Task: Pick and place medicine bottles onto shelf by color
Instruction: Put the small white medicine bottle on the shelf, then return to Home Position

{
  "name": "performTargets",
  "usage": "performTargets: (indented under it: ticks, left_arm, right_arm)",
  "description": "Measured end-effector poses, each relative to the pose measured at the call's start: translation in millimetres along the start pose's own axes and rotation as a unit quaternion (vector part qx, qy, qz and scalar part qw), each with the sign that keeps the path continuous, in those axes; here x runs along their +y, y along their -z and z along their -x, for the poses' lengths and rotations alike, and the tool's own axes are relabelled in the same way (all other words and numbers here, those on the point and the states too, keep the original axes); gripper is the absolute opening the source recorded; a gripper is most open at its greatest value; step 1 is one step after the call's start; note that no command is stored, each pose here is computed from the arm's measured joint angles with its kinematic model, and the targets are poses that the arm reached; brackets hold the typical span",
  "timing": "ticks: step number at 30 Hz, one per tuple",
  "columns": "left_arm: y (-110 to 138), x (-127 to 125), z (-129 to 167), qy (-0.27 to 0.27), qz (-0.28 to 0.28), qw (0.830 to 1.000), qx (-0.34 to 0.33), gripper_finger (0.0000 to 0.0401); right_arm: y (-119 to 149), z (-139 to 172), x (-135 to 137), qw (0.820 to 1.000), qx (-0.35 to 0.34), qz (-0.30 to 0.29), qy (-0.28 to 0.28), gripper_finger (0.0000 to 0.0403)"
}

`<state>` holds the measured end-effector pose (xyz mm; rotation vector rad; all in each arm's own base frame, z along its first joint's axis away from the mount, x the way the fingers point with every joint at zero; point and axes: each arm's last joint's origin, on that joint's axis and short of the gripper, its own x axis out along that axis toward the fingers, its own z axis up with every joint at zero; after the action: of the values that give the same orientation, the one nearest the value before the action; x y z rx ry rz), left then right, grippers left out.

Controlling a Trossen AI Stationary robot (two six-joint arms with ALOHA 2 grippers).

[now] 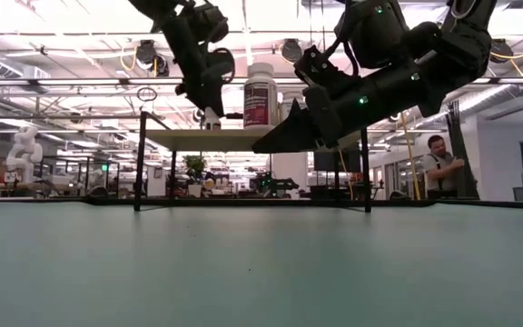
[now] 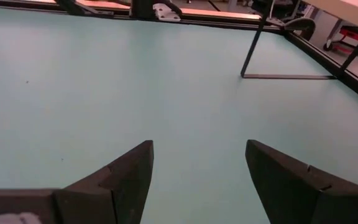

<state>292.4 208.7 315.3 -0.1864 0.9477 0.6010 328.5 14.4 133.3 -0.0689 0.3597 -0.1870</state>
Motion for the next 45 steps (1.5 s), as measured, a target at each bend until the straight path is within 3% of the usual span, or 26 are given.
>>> performTargets:
  ticks: [6,15,19,24,29,33,38,45]
  left_arm:
    - [-0.6,1.6,1.2,0.019,0.001,1.000,-0.006,0.0182]
    - [-5.4,-2.6,10.1,0.021,-0.024,0.999,-0.026,0.0287]
    - [-13.9,-6.0,48.2,0.010,-0.019,0.998,-0.067,0.0307]
    - [-7.5,-22.6,124.8,-0.006,-0.026,0.990,-0.142,0.0297]
    - [27.8,-47.7,199.0,0.004,-0.038,0.973,-0.228,0.0267]
    - [72.9,-69.8,226.8,0.032,-0.049,0.961,-0.271,0.0239]
    - [130.2,-92.6,216.0,0.054,-0.058,0.945,-0.318,0.0205]
    - [184.8,-133.9,148.9,0.114,-0.098,0.907,-0.393,0.0169]
  right_arm:
    - [0.1,-0.1,-0.4,1.000,0.001,-0.012,0.000,0.0251]
    - [1.7,0.1,0.5,1.000,0.008,-0.012,-0.001,0.0251]
    - [0.7,0.7,1.0,1.000,0.006,0.001,-0.002,0.0251]
    - [-15.2,9.7,-1.6,1.000,-0.019,0.024,-0.001,0.0251]
    - [-43.6,34.1,-5.6,0.998,-0.040,0.047,-0.011,0.0251]
    - [-67.5,63.1,-9.7,0.996,-0.056,0.038,-0.051,0.0251]
    - [-83.6,100.1,-15.7,0.994,-0.087,-0.003,-0.067,0.0240]
    - [-80.6,138.1,-22.6,0.989,-0.128,-0.006,-0.076,0.0174]
